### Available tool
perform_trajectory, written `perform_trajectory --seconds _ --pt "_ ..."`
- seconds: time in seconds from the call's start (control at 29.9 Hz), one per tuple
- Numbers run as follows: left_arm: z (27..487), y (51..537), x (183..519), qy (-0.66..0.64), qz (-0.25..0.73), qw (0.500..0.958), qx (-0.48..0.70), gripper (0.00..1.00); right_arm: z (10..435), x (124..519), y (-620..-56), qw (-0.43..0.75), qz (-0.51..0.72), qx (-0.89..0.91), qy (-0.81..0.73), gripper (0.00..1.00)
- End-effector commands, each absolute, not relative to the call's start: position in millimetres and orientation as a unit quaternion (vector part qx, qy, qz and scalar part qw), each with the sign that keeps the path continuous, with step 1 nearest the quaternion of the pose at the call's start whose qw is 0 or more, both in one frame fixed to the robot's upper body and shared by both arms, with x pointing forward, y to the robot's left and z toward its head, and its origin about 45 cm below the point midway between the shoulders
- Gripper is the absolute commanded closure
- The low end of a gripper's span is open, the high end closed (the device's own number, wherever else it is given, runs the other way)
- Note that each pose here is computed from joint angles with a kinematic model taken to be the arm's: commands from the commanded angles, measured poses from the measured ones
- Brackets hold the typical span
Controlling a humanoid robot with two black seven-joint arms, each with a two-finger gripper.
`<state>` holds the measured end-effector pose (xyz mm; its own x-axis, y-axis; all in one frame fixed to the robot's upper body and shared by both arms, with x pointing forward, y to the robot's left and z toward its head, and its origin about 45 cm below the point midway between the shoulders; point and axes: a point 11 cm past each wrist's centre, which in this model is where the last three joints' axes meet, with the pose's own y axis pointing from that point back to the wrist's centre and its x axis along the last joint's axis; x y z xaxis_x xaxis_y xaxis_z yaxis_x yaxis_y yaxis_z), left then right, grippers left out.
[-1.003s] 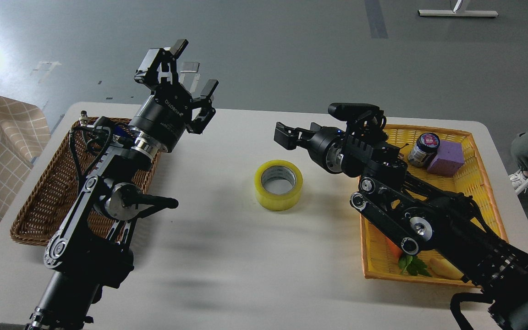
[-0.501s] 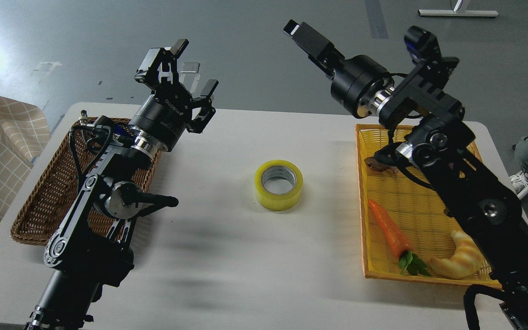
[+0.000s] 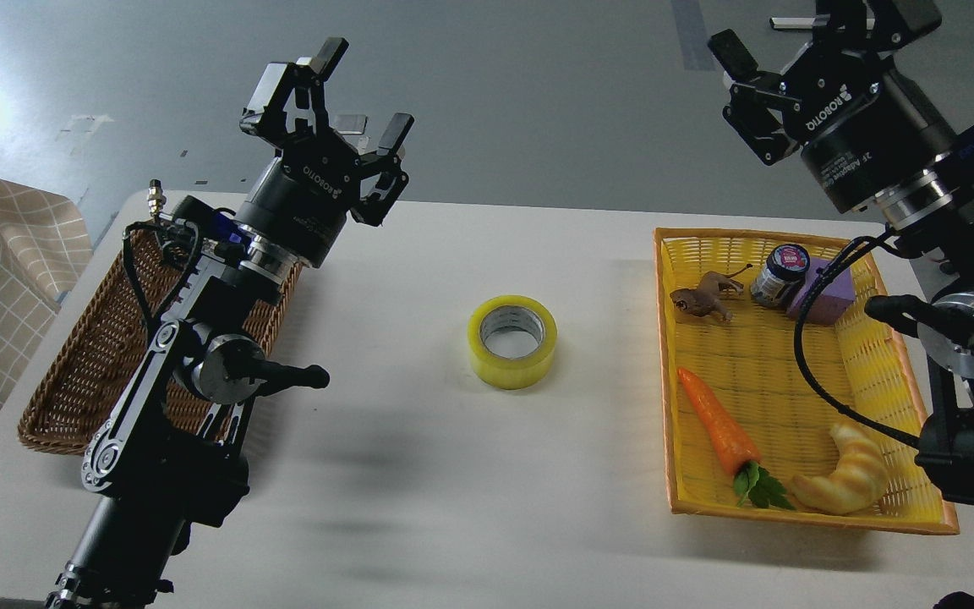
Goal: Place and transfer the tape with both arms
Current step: 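Open the right gripper and raise it away from the tape, then reach the left gripper toward the tape roll on the table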
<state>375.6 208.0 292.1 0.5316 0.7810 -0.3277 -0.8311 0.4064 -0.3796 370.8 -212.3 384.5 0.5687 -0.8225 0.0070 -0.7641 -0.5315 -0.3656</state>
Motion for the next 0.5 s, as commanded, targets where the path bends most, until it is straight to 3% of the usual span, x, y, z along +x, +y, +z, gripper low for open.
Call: perform_trajectory --seconds 0.0,0.47 --pt "289 205 373 0.052 0.476 0.841 -0.252 0.02 381 365 -213 0.219 -0.065 -0.854 0.467 0.0" --pt "321 183 377 0.019 0.475 0.844 -0.25 0.02 365 359 -221 0.243 -0.024 -0.845 0.476 0.0"
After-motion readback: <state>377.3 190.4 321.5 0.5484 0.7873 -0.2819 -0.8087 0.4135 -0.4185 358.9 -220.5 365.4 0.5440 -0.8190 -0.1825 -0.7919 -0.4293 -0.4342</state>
